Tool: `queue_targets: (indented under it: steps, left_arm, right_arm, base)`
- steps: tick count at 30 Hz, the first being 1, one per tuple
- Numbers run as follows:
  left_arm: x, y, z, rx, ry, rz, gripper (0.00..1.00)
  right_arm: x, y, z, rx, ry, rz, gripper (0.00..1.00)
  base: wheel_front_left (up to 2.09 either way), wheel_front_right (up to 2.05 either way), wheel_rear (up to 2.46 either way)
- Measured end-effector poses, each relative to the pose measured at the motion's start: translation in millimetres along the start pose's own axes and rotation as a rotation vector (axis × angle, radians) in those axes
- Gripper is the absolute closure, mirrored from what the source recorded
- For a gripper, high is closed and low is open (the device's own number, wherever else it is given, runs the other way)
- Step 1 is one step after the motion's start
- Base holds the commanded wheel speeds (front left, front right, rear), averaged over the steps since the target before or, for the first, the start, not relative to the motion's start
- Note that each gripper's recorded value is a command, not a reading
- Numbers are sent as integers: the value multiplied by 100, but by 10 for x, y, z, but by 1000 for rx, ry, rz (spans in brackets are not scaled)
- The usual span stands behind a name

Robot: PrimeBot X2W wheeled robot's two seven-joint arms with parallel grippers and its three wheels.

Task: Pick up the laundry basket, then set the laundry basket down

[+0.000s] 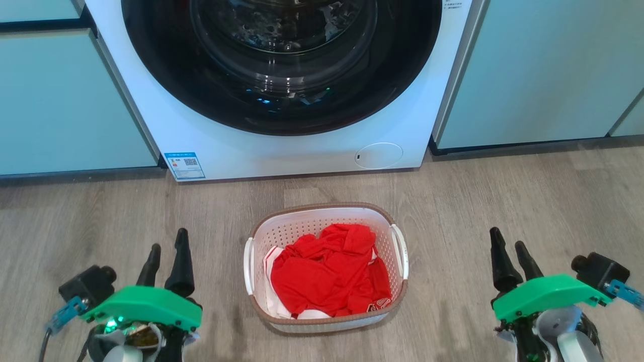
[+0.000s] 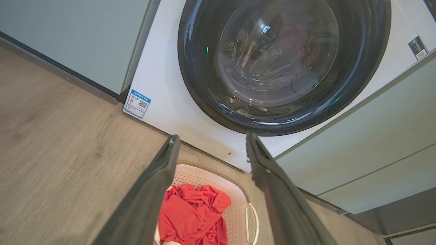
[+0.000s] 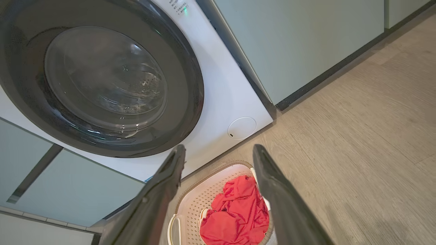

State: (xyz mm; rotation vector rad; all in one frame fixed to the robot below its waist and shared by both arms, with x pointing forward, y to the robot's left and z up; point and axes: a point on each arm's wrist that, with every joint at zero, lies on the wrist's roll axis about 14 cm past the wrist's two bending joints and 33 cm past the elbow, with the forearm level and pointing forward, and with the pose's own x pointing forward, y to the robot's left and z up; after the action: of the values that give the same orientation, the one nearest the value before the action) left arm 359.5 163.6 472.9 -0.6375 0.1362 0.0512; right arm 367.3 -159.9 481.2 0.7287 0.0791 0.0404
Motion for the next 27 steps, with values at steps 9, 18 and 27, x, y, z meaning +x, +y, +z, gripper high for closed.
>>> queue_targets:
  steps: [9,18,27]
  left_arm:
    - [-46,-24,-37,115,-8,-5,0]
    - [-48,-75,-20,220,-32,-20,0]
    - [-52,-129,11,339,-62,-40,0]
  right_arm:
    - [-4,43,-8,-111,-4,20,0]
    - [-4,94,-33,-206,-2,43,0]
    - [-3,144,-49,-319,-10,70,0]
  base:
    - [0,0,0]
    - [0,0,0]
    - [0,0,0]
